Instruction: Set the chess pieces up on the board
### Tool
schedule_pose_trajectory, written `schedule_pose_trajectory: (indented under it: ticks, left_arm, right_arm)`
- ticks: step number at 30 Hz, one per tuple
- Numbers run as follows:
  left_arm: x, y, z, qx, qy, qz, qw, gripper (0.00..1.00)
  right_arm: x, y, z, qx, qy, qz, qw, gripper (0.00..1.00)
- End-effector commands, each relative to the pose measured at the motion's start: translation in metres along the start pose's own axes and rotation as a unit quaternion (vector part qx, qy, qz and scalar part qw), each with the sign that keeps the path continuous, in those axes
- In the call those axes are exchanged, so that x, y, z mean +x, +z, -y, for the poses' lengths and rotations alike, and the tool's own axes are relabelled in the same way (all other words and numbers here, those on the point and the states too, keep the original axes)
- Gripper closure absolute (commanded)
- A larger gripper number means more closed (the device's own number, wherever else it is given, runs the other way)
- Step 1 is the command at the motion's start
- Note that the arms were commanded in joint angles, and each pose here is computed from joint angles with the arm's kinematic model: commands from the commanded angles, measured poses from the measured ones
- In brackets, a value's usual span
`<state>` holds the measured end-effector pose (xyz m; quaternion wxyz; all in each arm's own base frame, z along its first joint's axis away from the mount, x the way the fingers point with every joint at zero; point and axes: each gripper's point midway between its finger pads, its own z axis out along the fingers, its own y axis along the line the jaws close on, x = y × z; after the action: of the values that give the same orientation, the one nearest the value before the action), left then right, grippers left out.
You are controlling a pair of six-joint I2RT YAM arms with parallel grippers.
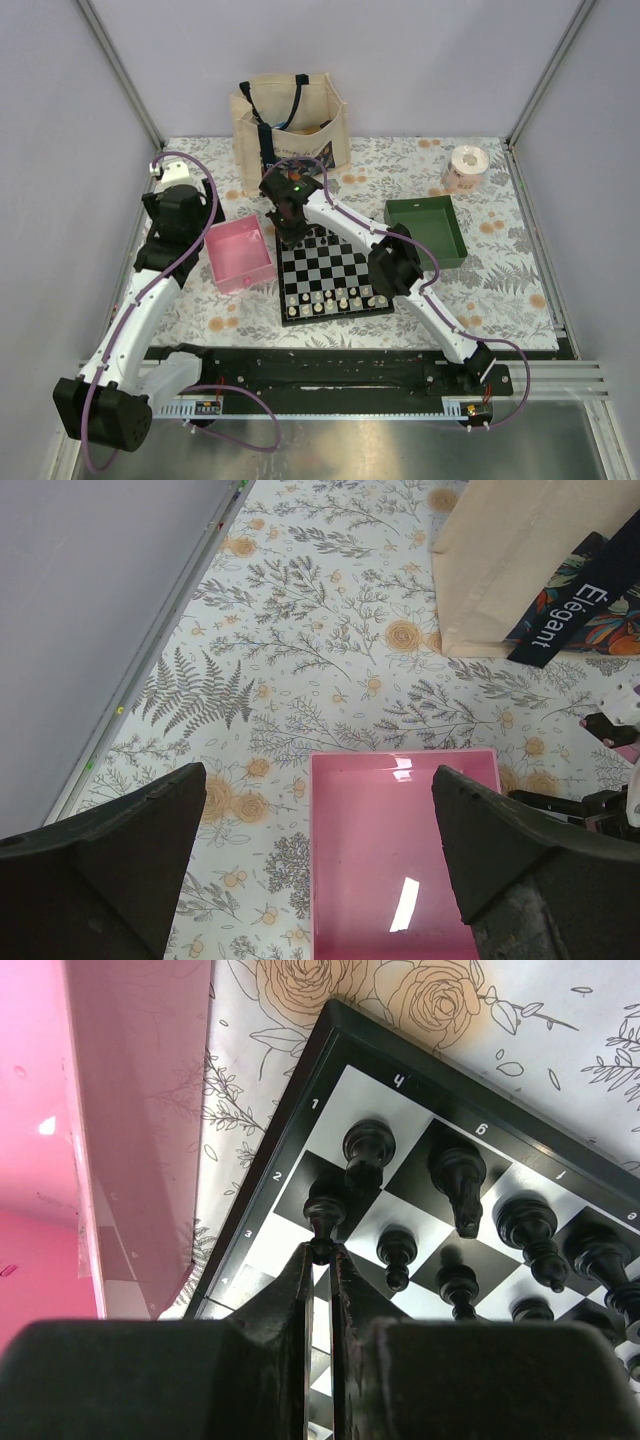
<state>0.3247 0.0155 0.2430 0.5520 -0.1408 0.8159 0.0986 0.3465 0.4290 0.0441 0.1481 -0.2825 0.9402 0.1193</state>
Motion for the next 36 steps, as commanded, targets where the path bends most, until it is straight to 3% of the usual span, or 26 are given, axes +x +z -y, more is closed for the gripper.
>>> schedule_pose_trajectory:
  ticks: [1,6,8,13,36]
  left_arm:
    - [-0.011,0.002,0.003,0.007,-0.007,0.02,1.0,0.01]
    - [-0.011,0.002,0.003,0.008,-0.006,0.019,1.0,0.01]
    - [-0.01,0.002,0.004,0.008,-0.007,0.018,1.0,0.01]
    - [-0.011,0.002,0.004,0.01,-0.006,0.017,1.0,0.01]
    - [-0.011,0.001,0.008,0.021,-0.007,0.016,1.0,0.01]
  right_arm:
    - [-0.017,-0.003,-0.001,0.0,-0.002,0.03,1.0,0.87]
    - [-0.018,-0.005,-0.001,0.002,-0.004,0.032,0.999,0.83]
    - [-0.016,-0.005,-0.001,0.0,-0.005,0.03,1.0,0.75]
    - [-0.02,-0.011,-0.002,-0.001,-0.006,0.037,0.999,0.7]
    - [-0.045,-0.091,-0.022,-0.046,-0.008,0.105,0.993,0.63]
